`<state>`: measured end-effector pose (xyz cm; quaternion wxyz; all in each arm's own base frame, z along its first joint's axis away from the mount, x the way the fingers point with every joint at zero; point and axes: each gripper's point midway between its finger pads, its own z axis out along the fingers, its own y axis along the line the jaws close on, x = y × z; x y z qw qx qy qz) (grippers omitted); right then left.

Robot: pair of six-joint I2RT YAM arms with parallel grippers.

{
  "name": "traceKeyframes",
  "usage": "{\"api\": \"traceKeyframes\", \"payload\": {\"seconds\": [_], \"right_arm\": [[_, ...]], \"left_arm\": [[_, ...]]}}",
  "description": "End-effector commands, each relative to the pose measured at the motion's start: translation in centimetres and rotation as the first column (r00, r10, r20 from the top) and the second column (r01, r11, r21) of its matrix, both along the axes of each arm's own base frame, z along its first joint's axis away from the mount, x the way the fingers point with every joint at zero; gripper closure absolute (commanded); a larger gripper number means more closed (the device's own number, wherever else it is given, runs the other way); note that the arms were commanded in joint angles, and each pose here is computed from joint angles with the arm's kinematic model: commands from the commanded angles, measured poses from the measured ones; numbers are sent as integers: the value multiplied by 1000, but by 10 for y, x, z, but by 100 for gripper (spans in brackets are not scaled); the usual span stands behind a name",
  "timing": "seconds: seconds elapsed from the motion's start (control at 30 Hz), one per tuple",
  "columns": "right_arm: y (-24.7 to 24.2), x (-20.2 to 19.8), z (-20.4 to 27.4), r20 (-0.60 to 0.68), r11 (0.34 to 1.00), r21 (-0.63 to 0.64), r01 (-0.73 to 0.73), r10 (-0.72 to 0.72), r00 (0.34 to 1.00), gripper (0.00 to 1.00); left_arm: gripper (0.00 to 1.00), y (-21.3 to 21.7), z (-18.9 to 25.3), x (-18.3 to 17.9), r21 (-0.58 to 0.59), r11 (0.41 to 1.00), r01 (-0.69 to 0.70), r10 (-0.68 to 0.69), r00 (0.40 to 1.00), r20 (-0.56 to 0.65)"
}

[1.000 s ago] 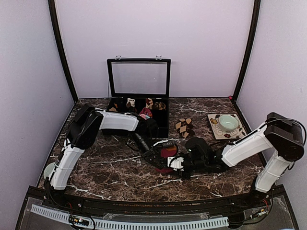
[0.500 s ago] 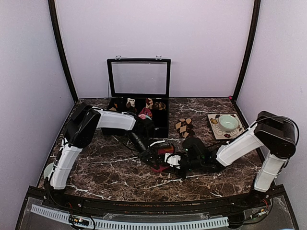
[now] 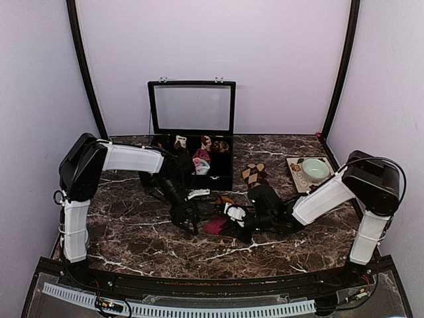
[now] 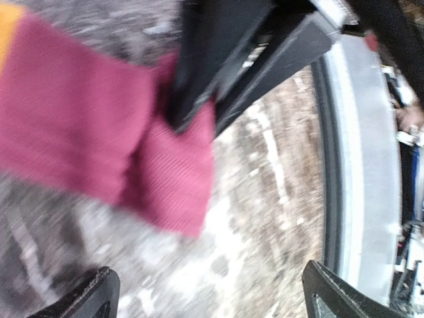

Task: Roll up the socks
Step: Roll the sock at the center of the board.

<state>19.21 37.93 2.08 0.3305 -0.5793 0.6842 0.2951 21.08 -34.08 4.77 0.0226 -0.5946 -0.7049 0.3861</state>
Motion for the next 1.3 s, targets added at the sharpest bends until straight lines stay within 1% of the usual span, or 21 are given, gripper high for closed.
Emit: {"api": "traceKeyframes", "payload": {"seconds": [0.0,0.1,0.2,0.23,0.27,0.3,0.33,0.37,0.4,0.43,0.47,0.53,0.6,0.67,0.7,0.77,0.87,0.97,1.07,1.17,1.27], "right_arm": [[-42,-44,-56,-329,976,-213,35,-105,938,100],[-37,-53,-48,-458,977,-196,81,-164,873,100],[-35,-66,-43,-586,976,-178,122,-205,784,100],[-35,-70,-44,-620,975,-179,128,-213,755,100],[-37,-73,-48,-642,972,-193,135,-230,732,100],[-39,-75,-52,-661,968,-210,141,-246,709,100],[-40,-78,-54,-676,965,-219,143,-256,691,100],[-41,-79,-57,-689,963,-227,146,-265,675,100],[-41,-79,-58,-702,961,-230,150,-271,659,100],[-42,-79,-59,-714,959,-236,156,-280,641,100],[-43,-78,-60,-726,956,-244,165,-292,622,100],[-43,-70,-61,-749,947,-253,199,-322,580,100],[-45,-62,-63,-772,931,-274,240,-362,523,100],[-48,-57,-65,-793,916,-300,267,-395,464,100],[-50,-55,-67,-795,905,-324,275,-418,440,100],[-52,-52,-70,-791,891,-358,279,-448,417,100],[-53,-47,-73,-783,866,-400,301,-493,379,100],[-48,-46,-72,-800,858,-406,315,-500,331,100],[-46,-44,-73,-808,849,-416,326,-510,295,100],[-44,-44,-74,-813,843,-426,328,-516,272,100],[-43,-43,-75,-816,840,-431,329,-519,256,100]], "left_arm": [[1,6,30,28,-41,999,-36,45,971,236],[1,8,48,41,-61,997,-50,69,931,358],[1,15,56,64,-4,997,-74,67,879,472],[1,17,63,78,-5,994,-109,96,854,512],[1,24,73,101,-31,979,-203,188,826,531],[1,32,81,124,-71,948,-310,296,780,552],[1,44,83,143,-96,921,-378,363,737,571],[1,52,80,151,-91,914,-396,371,724,582],[1,55,76,150,-72,922,-381,350,739,575],[1,56,72,140,-49,941,-335,307,782,542],[1,54,71,130,-54,952,-300,285,812,510],[1,44,76,109,-115,965,-234,260,839,478],[1,33,78,80,-161,979,-124,191,832,521],[1,19,73,42,-169,986,11,88,819,567],[1,16,70,24,-171,983,65,45,819,572],[4,9,65,-1,-183,974,131,-5,827,562],[8,0,53,-18,-167,974,153,-38,837,545],[12,-10,42,-31,-169,970,177,-58,837,544],[18,-18,29,-41,-138,966,218,-105,821,561],[27,-26,19,-42,-114,965,237,-126,797,591],[32,-35,12,-44,-103,961,258,-145,783,605]]}}
